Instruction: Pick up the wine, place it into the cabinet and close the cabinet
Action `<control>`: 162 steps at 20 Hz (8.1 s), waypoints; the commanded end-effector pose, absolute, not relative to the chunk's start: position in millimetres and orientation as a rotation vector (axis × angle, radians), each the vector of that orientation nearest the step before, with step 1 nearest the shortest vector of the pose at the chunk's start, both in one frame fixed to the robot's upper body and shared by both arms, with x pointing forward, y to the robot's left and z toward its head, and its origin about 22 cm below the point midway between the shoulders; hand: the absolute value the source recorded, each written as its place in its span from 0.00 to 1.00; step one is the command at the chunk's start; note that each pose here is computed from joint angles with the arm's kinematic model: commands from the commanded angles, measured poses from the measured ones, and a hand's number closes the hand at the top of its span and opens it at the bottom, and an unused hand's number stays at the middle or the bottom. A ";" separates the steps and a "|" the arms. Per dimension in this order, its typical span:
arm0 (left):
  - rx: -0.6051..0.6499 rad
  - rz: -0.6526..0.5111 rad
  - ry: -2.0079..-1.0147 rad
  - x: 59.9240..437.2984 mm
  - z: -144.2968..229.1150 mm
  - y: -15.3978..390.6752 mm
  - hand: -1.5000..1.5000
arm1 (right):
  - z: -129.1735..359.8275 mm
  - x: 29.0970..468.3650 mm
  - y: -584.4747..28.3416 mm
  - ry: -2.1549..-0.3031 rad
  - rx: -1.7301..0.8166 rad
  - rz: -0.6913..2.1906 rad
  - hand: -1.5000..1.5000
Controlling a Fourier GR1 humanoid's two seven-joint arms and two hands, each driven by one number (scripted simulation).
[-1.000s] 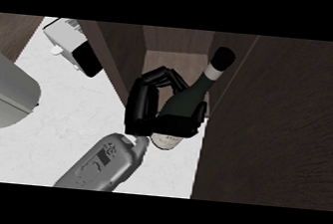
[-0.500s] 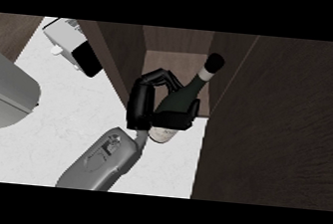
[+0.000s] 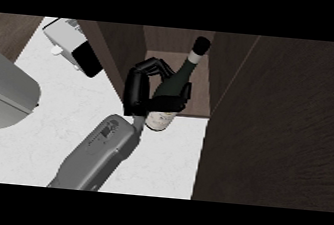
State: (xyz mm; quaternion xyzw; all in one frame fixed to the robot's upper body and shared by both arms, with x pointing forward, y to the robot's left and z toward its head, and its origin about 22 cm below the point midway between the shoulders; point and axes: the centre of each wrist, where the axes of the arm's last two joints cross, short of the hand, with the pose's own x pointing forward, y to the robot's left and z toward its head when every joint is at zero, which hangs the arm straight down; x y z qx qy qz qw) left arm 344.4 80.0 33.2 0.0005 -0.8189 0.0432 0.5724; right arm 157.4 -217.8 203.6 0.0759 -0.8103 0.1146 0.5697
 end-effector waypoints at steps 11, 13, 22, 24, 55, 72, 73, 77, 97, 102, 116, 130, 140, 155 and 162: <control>0.015 0.092 -1.843 380.8 36.4 80.5 1.00 | 212.1 134.5 -221.9 -1.913 0.244 0.273 0.00; 0.031 0.074 -1.833 391.9 38.5 91.3 1.00 | 216.0 140.5 -223.4 -1.922 0.249 0.262 0.00; 0.093 0.064 -1.906 413.5 34.4 95.6 1.00 | 207.7 145.6 -219.7 -1.908 0.255 0.282 0.00; 0.136 0.057 -1.920 423.8 49.6 104.7 1.00 | 205.1 143.3 -222.2 -1.926 0.256 0.263 0.00; 0.141 0.247 -1.833 435.2 32.9 122.2 1.00 | 200.0 149.1 -213.8 -1.906 0.299 0.313 0.00; 0.307 0.117 -1.799 428.5 15.6 131.5 0.00 | 203.5 150.3 -211.4 -1.929 0.303 0.300 0.00; 0.305 0.125 -1.773 421.0 3.2 127.4 0.00 | 209.1 144.0 -218.6 -1.940 0.302 0.305 0.00; 0.298 0.161 -1.799 418.5 -1.2 128.6 0.00 | 196.0 159.8 -213.1 -1.915 0.288 0.318 0.00; 0.116 0.132 -1.853 398.8 -32.3 131.1 0.00 | 195.7 154.5 -213.3 -1.927 0.325 0.300 0.00; 0.092 0.129 -1.855 408.5 -15.9 123.0 0.00 | 194.7 158.4 -206.6 -1.916 0.344 0.325 0.00; -0.035 0.220 -1.861 405.0 -17.9 121.6 0.00 | 200.6 172.0 -201.7 -1.911 0.321 0.322 0.00; -0.074 0.182 -1.833 324.1 -46.6 77.3 0.00 | 190.9 155.8 -211.0 -1.911 0.256 0.286 0.00; -0.123 0.192 -1.894 262.2 -17.3 62.3 0.00 | 211.2 127.4 -212.1 -1.932 0.246 0.251 0.00; -0.165 0.292 -1.910 169.7 36.1 85.6 0.00 | 208.5 138.8 -225.3 -1.901 0.263 0.287 0.00; -0.216 0.170 -1.926 139.2 35.1 129.7 0.00 | 195.7 145.2 -212.9 -1.839 0.366 0.355 1.00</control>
